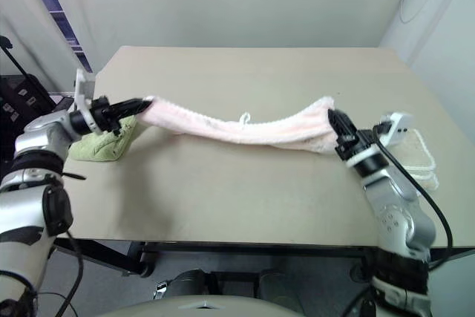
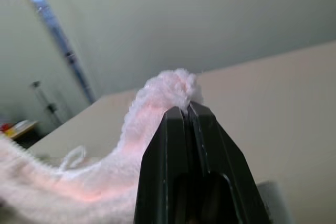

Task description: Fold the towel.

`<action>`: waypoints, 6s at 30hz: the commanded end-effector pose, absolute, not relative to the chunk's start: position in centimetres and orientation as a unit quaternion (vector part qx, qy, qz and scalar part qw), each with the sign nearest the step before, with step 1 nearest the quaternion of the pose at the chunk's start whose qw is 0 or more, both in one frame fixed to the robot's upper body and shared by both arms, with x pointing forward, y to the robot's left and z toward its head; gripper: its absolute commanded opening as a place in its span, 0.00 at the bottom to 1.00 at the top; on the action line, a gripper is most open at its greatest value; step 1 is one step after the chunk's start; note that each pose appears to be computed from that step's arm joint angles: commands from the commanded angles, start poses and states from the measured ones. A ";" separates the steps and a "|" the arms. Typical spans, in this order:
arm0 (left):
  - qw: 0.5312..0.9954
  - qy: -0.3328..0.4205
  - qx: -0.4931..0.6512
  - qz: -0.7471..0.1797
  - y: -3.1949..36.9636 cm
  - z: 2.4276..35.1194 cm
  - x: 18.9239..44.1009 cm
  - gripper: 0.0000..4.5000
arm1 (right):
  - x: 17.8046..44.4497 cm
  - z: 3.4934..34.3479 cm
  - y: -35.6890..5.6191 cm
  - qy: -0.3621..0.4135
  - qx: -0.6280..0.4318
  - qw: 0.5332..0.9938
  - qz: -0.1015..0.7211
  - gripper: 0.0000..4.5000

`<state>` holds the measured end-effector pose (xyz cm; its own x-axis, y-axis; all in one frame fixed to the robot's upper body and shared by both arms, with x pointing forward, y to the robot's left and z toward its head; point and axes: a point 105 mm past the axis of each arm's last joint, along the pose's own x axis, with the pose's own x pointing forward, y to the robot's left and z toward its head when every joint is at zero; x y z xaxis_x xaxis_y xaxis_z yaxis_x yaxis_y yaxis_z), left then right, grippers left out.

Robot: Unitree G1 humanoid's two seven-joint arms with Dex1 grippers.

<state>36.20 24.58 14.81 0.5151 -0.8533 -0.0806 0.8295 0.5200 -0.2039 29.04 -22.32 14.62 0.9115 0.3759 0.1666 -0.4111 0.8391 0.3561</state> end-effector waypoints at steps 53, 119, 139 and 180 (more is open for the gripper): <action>0.909 0.143 -0.034 -0.391 24.0 8.6 37.5 0.00 | 27.7 8.4 -25.9 0.040 0.203 0.977 0.057 0.00; 0.810 0.118 -0.060 -0.572 17.3 9.5 33.3 1.00 | 24.2 4.8 -28.5 0.271 0.520 0.809 0.044 0.99; 0.822 0.122 -0.047 -0.554 18.2 9.3 33.5 1.00 | 24.6 5.2 -29.3 0.224 0.546 0.807 0.026 0.01; 0.769 0.111 -0.068 -0.625 16.3 13.0 31.7 1.00 | 25.9 10.4 -11.6 0.248 0.197 0.862 0.397 0.01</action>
<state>31.40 16.20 12.07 0.1934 -0.9772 -0.0882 0.9338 0.2109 -0.2891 25.24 -12.03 10.39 0.5559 0.7871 -0.2675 -0.5725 0.5958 0.5633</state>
